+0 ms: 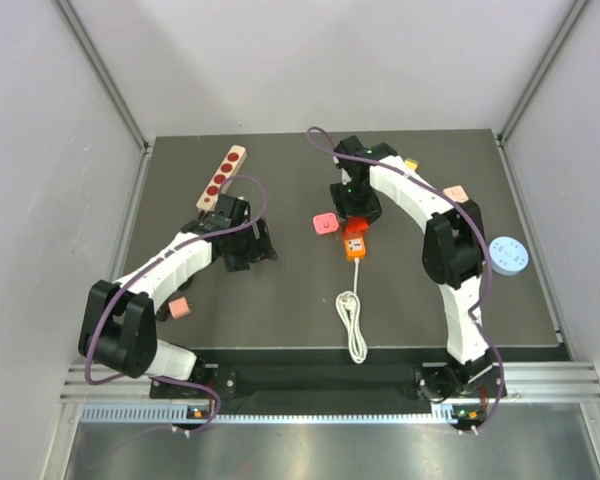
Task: Insert the plug
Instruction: Insert the plug into the socket.
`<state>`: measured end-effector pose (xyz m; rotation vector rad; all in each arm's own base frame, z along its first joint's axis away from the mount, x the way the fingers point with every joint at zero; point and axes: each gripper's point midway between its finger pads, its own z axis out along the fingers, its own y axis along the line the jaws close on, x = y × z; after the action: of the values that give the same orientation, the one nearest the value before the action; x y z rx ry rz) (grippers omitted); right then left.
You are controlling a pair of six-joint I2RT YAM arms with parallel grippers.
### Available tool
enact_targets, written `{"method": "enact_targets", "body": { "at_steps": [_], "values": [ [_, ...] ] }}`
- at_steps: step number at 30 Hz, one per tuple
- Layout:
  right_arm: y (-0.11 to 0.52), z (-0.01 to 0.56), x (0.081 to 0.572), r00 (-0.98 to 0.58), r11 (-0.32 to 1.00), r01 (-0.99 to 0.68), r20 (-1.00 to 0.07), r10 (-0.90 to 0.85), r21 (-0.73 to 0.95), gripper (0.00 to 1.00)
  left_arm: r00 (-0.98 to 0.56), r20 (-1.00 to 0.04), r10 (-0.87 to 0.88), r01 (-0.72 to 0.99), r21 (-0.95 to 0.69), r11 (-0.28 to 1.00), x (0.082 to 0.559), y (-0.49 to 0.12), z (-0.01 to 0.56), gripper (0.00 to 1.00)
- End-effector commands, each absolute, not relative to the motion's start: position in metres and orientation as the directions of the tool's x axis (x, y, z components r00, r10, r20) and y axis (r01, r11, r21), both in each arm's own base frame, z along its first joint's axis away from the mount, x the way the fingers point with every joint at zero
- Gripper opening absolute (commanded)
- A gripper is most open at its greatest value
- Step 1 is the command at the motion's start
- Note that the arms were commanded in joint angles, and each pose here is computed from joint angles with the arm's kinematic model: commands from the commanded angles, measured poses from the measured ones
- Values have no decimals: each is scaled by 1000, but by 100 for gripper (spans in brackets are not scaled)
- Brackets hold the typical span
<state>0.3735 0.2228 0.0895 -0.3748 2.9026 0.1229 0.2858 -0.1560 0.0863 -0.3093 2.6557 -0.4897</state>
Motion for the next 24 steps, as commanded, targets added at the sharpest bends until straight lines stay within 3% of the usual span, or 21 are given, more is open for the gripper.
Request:
{"method": "enact_targets", "body": {
  "at_steps": [1, 24],
  "values": [
    [213, 51, 380, -955, 973, -232, -190, -228, -2, 0, -865, -408, -294, -121, -398, 909, 293, -155, 104, 83],
    [238, -9, 381, -955, 960, -277, -103, -279, -33, 0, -851, -418, -319, -125, -428, 895, 299, -159, 120, 84]
  ]
}}
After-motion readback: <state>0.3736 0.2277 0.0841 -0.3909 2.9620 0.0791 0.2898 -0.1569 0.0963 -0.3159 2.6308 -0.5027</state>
